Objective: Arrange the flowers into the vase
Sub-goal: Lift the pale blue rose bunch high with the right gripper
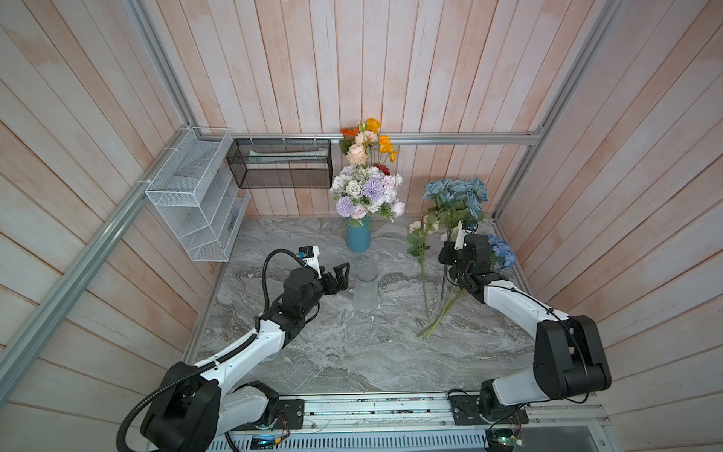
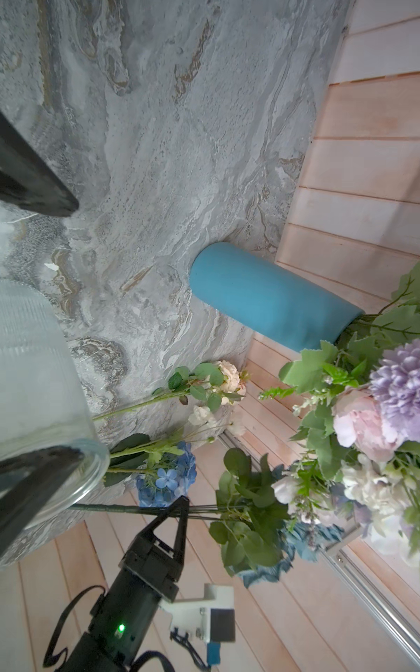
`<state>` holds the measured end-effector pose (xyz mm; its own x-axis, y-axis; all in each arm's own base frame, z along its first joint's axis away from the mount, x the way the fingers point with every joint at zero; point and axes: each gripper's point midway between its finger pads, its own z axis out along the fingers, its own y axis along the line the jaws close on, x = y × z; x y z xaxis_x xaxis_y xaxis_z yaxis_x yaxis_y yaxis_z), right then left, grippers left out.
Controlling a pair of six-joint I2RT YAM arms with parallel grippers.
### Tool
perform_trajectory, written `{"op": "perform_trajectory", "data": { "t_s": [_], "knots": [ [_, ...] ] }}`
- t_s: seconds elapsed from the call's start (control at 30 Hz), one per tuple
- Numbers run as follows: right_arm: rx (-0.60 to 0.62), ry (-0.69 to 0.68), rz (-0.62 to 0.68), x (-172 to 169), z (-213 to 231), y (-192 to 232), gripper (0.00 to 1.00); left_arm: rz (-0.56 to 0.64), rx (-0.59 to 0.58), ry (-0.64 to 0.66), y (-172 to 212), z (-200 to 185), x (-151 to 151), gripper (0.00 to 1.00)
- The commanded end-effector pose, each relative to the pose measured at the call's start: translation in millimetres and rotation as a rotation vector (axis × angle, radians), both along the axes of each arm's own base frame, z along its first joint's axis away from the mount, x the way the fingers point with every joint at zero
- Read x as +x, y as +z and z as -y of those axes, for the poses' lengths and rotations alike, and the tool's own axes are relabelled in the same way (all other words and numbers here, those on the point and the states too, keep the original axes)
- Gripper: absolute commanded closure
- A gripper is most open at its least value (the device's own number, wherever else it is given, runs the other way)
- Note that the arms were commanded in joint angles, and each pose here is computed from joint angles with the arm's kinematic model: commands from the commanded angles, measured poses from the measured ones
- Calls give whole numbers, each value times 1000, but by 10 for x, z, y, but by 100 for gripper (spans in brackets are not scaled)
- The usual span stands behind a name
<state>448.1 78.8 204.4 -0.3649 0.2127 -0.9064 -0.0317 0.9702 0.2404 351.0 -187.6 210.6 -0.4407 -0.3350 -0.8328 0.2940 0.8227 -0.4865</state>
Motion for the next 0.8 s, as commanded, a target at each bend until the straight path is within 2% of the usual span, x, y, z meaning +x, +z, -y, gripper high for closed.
{"op": "perform_trajectory", "data": {
  "t_s": [0.0, 0.1, 0.3, 0.47, 0.77],
  "knots": [
    [-41, -43, 184, 48, 104, 506, 100, 46, -12, -41, 190, 78, 29, 0],
    [-50, -29, 253, 30, 87, 785, 100, 52, -8, -47, 204, 85, 23, 0],
    [-43, 92, 403, -180, -161, 1416, 100, 64, 6, -54, 225, 84, 14, 0],
    [-105, 209, 532, -497, -567, 1931, 100, 79, -10, -37, 270, -4, 40, 0],
    [-66, 447, 763, -1047, -1348, 2742, 100, 63, -120, -17, 283, -246, 70, 0]
  ]
}}
